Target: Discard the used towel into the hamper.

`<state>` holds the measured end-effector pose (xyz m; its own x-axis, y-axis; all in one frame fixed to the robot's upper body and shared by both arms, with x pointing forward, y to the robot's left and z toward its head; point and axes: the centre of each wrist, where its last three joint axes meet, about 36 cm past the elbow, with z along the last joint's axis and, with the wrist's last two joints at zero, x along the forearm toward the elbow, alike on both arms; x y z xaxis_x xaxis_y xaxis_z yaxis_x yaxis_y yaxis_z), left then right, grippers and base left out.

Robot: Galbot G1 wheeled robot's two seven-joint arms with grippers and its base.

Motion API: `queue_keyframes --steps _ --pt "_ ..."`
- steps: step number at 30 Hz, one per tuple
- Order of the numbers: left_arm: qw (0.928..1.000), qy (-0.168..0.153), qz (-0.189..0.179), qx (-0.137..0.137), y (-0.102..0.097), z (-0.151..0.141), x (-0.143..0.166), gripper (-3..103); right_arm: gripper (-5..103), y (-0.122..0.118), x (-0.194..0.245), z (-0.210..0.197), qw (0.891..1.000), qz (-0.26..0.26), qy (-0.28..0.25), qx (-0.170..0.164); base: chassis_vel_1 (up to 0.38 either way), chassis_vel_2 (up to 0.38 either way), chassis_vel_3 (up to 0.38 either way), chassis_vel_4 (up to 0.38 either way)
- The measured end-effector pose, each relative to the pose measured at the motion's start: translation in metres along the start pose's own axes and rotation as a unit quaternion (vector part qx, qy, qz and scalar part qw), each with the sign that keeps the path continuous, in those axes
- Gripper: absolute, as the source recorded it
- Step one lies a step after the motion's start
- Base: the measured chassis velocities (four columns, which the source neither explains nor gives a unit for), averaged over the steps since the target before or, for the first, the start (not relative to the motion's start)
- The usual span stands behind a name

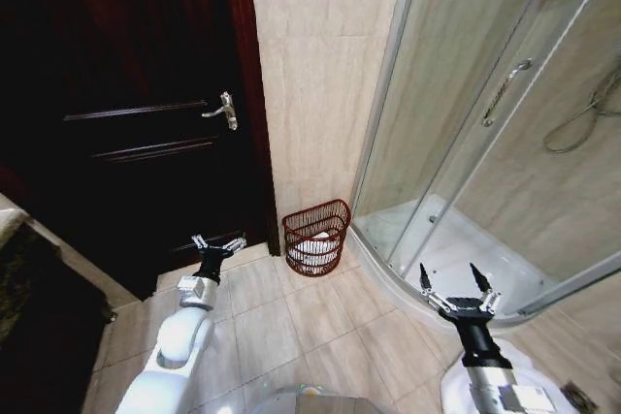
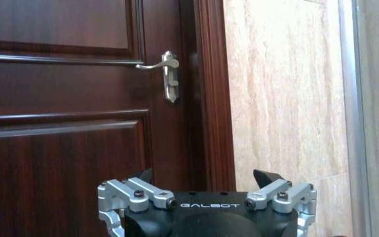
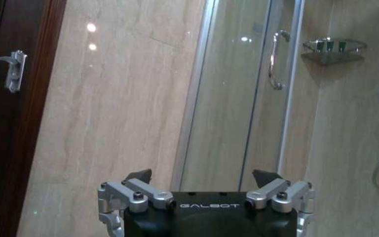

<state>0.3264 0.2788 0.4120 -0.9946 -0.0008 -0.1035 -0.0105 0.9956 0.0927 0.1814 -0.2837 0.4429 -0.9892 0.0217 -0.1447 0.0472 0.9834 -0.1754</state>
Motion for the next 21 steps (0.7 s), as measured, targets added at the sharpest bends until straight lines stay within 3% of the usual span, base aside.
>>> queue_keyframes --steps 21 --pt "0.9999 -0.009 0.007 0.003 -0.0018 0.0015 0.0006 100 100 -0.0002 0.0014 0.0012 1.000 0.012 -0.005 0.009 0.025 -0.028 -0.025 0.022"
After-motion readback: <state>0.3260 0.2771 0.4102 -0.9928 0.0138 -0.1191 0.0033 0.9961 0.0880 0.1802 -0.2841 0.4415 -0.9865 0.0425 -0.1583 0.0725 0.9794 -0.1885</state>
